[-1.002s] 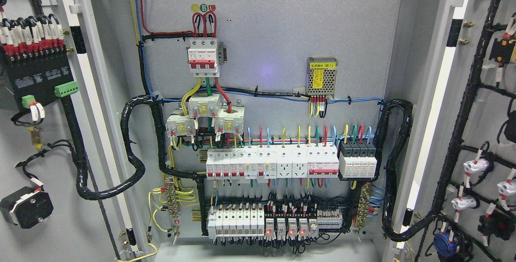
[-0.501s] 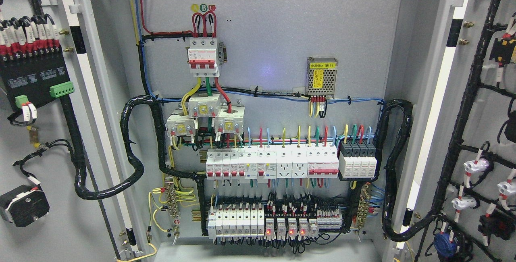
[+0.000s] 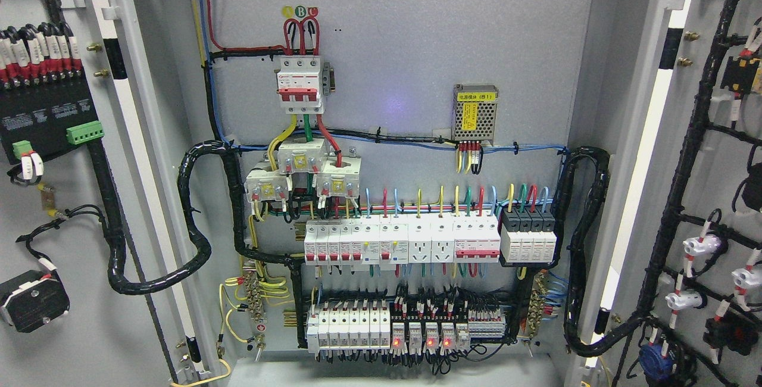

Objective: Open door with both hands

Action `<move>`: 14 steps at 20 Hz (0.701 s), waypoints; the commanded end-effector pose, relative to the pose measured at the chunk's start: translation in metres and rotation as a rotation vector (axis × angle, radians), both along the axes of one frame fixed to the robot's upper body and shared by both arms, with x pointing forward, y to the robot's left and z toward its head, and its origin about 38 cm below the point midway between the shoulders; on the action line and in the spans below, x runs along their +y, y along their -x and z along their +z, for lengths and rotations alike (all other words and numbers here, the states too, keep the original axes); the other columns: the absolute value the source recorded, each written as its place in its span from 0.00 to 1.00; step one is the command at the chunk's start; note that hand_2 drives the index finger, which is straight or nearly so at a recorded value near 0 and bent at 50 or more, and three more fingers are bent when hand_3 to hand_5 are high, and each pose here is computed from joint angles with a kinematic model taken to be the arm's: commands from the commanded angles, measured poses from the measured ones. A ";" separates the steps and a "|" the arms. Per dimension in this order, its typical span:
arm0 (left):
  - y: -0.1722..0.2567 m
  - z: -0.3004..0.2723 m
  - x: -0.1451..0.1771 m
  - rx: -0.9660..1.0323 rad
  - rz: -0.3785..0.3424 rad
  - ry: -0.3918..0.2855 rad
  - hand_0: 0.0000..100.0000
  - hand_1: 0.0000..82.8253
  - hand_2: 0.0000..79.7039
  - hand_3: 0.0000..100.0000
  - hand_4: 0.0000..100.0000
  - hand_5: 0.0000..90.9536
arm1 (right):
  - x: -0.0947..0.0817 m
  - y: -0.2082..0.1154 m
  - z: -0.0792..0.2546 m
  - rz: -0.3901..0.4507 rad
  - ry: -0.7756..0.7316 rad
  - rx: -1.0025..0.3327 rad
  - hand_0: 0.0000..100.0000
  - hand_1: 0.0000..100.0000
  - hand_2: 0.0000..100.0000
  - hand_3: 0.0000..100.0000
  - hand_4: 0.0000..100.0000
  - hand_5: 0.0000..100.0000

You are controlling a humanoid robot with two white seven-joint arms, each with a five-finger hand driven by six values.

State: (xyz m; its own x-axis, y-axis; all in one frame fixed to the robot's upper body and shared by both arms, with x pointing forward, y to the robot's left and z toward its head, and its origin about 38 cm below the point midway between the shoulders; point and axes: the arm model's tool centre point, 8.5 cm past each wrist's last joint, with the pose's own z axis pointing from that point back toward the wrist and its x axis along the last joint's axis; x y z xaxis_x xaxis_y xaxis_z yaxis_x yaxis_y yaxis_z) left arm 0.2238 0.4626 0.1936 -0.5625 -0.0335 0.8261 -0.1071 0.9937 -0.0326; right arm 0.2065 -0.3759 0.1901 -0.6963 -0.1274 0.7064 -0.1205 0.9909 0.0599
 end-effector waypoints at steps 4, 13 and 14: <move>-0.002 -0.001 0.008 0.008 0.015 -0.006 0.00 0.00 0.00 0.00 0.00 0.00 | 0.004 -0.001 0.003 0.018 0.006 -0.006 0.19 0.00 0.00 0.00 0.00 0.00; -0.002 -0.001 0.005 0.007 0.005 0.002 0.00 0.00 0.00 0.00 0.00 0.00 | 0.003 -0.003 0.004 0.016 0.007 -0.012 0.19 0.00 0.00 0.00 0.00 0.00; -0.002 -0.002 0.003 0.009 0.000 0.003 0.00 0.00 0.00 0.00 0.00 0.00 | 0.003 -0.003 0.005 0.016 0.007 -0.013 0.19 0.00 0.00 0.00 0.00 0.00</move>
State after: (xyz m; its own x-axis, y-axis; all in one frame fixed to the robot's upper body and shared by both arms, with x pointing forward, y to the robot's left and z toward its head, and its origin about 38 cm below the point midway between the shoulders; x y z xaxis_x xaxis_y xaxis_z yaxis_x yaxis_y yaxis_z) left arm 0.2256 0.4679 0.1934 -0.5574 -0.0364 0.8294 -0.1160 0.9927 -0.0343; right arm 0.2084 -0.3738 0.1932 -0.7016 -0.1321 0.7002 -0.1321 0.9897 0.0543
